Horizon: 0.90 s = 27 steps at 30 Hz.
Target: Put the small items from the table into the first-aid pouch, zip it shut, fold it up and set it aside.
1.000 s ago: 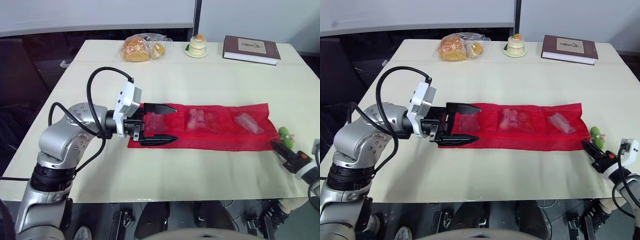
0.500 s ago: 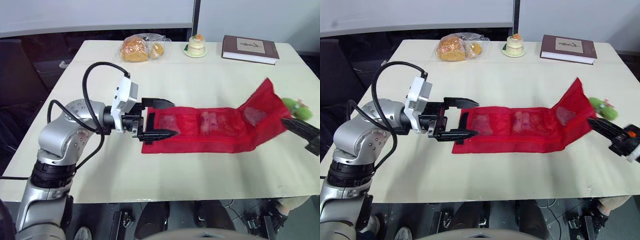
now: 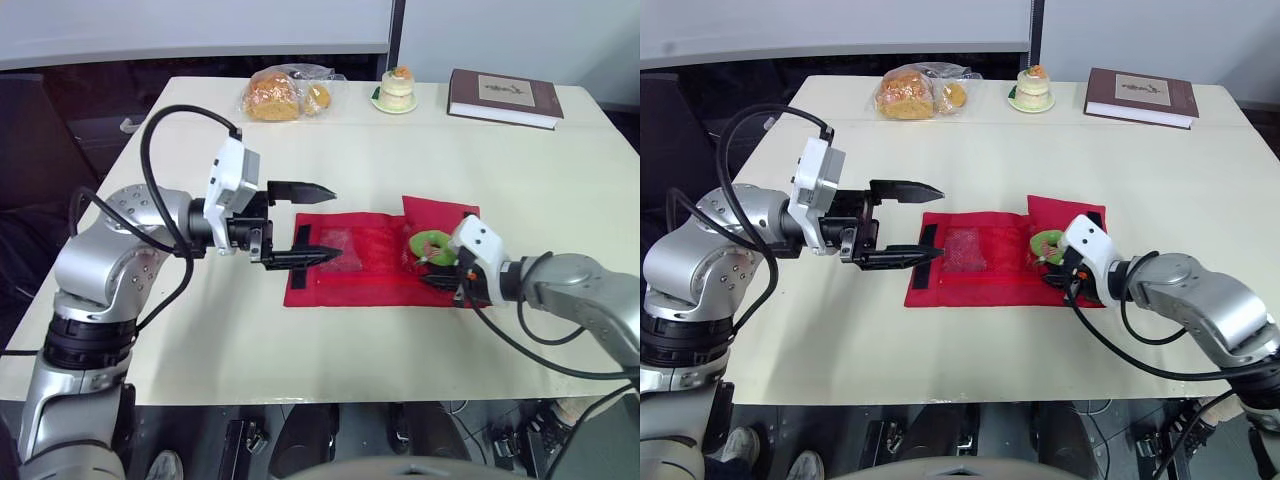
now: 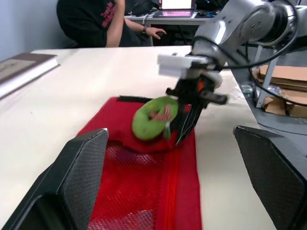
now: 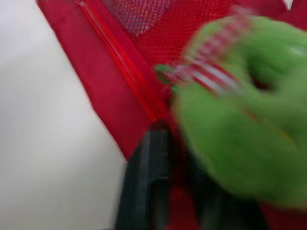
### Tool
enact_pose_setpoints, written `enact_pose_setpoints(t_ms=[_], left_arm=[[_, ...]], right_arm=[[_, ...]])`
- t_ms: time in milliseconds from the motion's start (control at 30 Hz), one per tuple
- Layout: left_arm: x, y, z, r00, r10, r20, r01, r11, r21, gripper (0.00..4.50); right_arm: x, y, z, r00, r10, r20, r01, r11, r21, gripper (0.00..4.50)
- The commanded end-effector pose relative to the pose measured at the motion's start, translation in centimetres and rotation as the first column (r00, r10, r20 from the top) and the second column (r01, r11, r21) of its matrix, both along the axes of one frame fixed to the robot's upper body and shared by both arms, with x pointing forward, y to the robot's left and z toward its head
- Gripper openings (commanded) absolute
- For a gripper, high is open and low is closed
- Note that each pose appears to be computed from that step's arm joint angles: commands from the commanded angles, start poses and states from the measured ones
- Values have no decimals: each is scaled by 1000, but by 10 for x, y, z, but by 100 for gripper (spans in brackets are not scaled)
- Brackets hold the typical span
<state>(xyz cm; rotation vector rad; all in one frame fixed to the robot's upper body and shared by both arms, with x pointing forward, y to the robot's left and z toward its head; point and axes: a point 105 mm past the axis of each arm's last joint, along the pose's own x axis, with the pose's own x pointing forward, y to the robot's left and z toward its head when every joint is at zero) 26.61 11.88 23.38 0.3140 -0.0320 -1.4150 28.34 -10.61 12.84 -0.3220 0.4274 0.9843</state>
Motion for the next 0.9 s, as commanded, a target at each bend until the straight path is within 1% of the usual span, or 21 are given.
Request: enact_pose_setpoints(t_ms=[33, 67, 100, 133, 167, 200, 233, 300, 367, 433, 467, 533, 633, 733, 833, 900], left_arm=[[-6, 2, 12, 1000, 13, 25, -12, 999, -41, 450], [-7, 3, 11, 1000, 17, 9, -17, 999, -50, 450], [-7, 5, 8, 999, 30, -17, -31, 998, -60, 450], [-7, 7, 5, 998, 45, -42, -48, 996, -69, 450], [-6, 10, 1, 996, 64, -66, -69, 994, -79, 450], [-5, 13, -1, 992, 87, -94, -96, 991, -95, 450], [-1, 17, -6, 984, 126, -126, -140, 985, -105, 450], [5, 25, -16, 966, 191, -175, -211, 972, -100, 450], [13, 35, -37, 913, 291, -285, -325, 943, -79, 450], [12, 43, -61, 850, 357, -387, -397, 917, -27, 450], [11, 46, -69, 824, 377, -424, -422, 907, -13, 450], [8, 48, -77, 777, 377, -505, -455, 890, -36, 450], [11, 53, -86, 689, 407, -600, -546, 836, -59, 450], [13, 61, -97, 611, 443, -656, -610, 791, -34, 450], [13, 68, -109, 546, 495, -676, -657, 754, 22, 450], [15, 72, -113, 513, 514, -687, -684, 729, 35, 450]], right_arm=[[-9, -1, 23, 997, 40, 70, -45, 996, 73, 233], [-13, -6, 28, 996, 52, 67, -58, 993, 98, 270], [-18, -13, 34, 996, 59, 71, -67, 991, 114, 270], [-22, -20, 39, 994, 68, 80, -78, 989, 124, 346], [-25, -25, 44, 993, 76, 93, -88, 988, 129, 350], [-28, -31, 48, 991, 83, 108, -97, 987, 129, 388], [-30, -36, 53, 986, 90, 137, -108, 986, 127, 440], [-34, -44, 61, 977, 105, 187, -130, 984, 125, 446], [-35, -50, 74, 960, 104, 260, -143, 980, 138, 446], [-38, -54, 85, 945, 111, 307, -165, 974, 155, 446], [-40, -55, 89, 939, 125, 321, -183, 970, 158, 446], [-44, -54, 97, 927, 150, 343, -222, 958, 181, 446], [-47, -51, 107, 917, 176, 358, -257, 947, 194, 446], [-45, -49, 116, 906, 188, 380, -280, 938, 203, 446], [-45, -48, 117, 903, 208, 375, -293, 938, 186, 446], [-44, -48, 116, 903, 214, 373, -295, 939, 175, 446]])
